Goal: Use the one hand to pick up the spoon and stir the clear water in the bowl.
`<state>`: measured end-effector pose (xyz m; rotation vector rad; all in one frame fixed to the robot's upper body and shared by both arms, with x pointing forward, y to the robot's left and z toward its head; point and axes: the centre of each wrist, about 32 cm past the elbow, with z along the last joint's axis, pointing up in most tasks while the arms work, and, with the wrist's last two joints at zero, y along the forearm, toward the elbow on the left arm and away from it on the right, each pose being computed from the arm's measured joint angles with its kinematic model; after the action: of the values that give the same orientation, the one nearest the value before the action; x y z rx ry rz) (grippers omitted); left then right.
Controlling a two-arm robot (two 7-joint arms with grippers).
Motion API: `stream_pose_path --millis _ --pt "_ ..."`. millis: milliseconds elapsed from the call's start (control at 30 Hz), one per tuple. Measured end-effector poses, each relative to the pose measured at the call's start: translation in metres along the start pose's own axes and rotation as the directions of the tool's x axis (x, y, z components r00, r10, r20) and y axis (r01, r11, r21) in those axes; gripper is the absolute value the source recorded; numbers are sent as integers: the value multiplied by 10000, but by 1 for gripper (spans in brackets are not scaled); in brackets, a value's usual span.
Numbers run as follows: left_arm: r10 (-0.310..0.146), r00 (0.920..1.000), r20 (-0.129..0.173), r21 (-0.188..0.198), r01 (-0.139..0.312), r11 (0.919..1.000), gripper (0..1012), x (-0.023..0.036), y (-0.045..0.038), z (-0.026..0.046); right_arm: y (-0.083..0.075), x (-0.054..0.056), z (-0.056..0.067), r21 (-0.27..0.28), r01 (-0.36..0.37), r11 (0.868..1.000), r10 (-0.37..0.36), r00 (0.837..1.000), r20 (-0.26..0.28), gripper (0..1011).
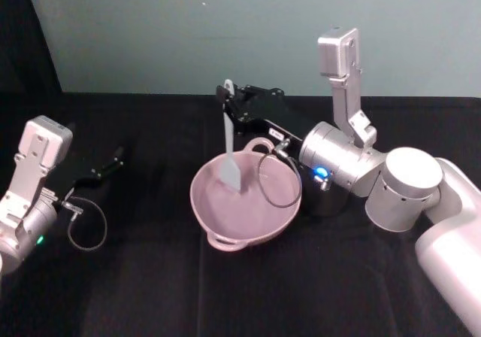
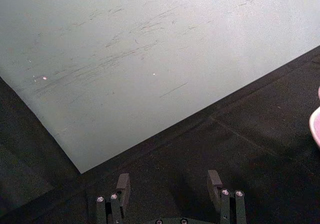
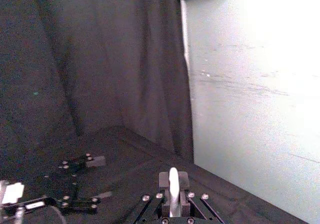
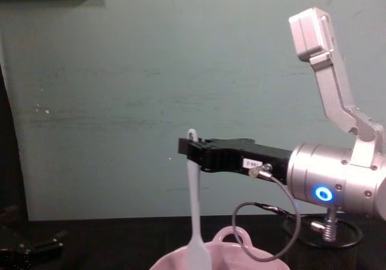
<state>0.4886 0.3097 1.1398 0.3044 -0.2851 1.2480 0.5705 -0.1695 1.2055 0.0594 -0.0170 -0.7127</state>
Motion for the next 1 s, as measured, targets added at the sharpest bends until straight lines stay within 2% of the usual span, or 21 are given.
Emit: stream_pose_path --millis 233,500,567,767,1000 --pt "-1 10000 0 1 1 10000 1011 0 0 0 -122 79 22 40 414 9991 -414 9991 111 109" --pt "0 10000 0 0 0 10000 1011 0 0 0 -346 75 52 5 698 9976 -698 9972 285 109" --pt "0 10000 0 0 0 10000 1011 0 0 0 -420 39 56 -8 710 9975 -710 9970 313 109" --pt "0 10000 0 1 0 10000 1011 0 0 0 -505 -52 26 9 602 9982 -603 9979 225 109" --pt "0 10000 0 1 0 10000 1011 0 0 0 -471 -152 -37 129 332 9994 -332 9994 -29 109"
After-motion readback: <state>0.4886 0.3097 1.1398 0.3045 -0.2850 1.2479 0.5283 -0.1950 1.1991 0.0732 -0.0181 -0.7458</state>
